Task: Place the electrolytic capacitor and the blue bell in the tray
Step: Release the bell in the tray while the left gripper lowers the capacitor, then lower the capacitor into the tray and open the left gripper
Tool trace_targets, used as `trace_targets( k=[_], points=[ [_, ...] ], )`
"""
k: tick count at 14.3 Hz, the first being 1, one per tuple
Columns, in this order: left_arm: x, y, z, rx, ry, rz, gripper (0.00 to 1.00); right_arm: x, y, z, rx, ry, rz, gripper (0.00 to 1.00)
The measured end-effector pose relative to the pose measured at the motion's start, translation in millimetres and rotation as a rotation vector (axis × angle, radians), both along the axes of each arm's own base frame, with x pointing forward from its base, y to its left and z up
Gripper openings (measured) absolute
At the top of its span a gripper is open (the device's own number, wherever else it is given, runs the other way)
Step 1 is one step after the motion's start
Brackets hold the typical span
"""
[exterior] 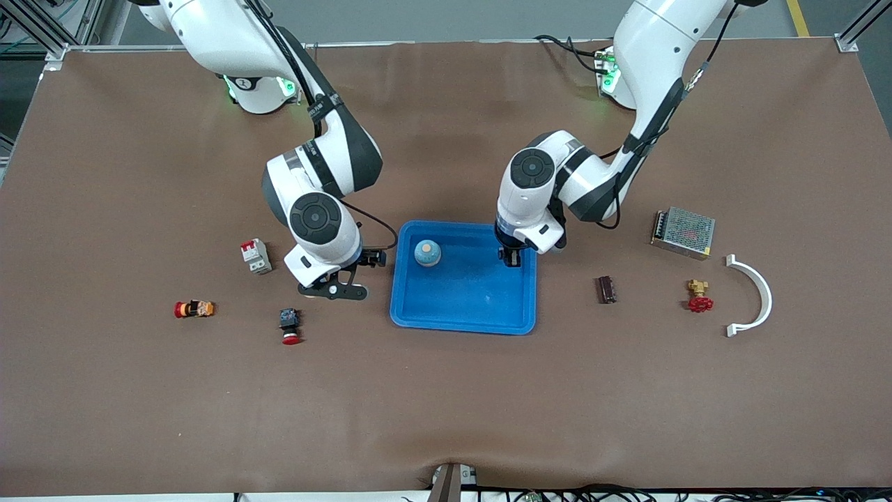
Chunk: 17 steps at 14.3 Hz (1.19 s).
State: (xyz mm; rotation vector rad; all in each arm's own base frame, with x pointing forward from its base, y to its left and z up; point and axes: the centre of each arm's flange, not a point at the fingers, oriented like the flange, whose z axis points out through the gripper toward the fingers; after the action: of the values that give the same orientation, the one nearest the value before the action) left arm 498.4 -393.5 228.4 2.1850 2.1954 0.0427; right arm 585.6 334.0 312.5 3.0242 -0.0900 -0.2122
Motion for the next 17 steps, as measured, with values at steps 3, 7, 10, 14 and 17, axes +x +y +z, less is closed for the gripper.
trace_targets(
  k=[3, 7, 10, 14, 17],
  points=[
    [2, -1, -9, 0.014, -0.003, -0.008, 0.33, 10, -20, -1, 0.003, 0.009, 0.072, 1.00],
    [-5, -8, -20, 0.021, 0.011, -0.024, 0.33, 32, -64, -1, 0.026, 0.014, 0.155, 1.00],
    [-11, -12, -27, 0.026, 0.020, -0.035, 0.33, 41, -87, -6, 0.041, 0.007, 0.195, 1.00],
    [-16, -15, -38, 0.049, 0.017, -0.043, 0.33, 34, -97, -37, 0.046, -0.018, 0.231, 1.00],
    [-16, -15, -39, 0.054, 0.011, -0.052, 0.33, 26, -104, -58, 0.052, -0.034, 0.257, 1.00]
  ],
)
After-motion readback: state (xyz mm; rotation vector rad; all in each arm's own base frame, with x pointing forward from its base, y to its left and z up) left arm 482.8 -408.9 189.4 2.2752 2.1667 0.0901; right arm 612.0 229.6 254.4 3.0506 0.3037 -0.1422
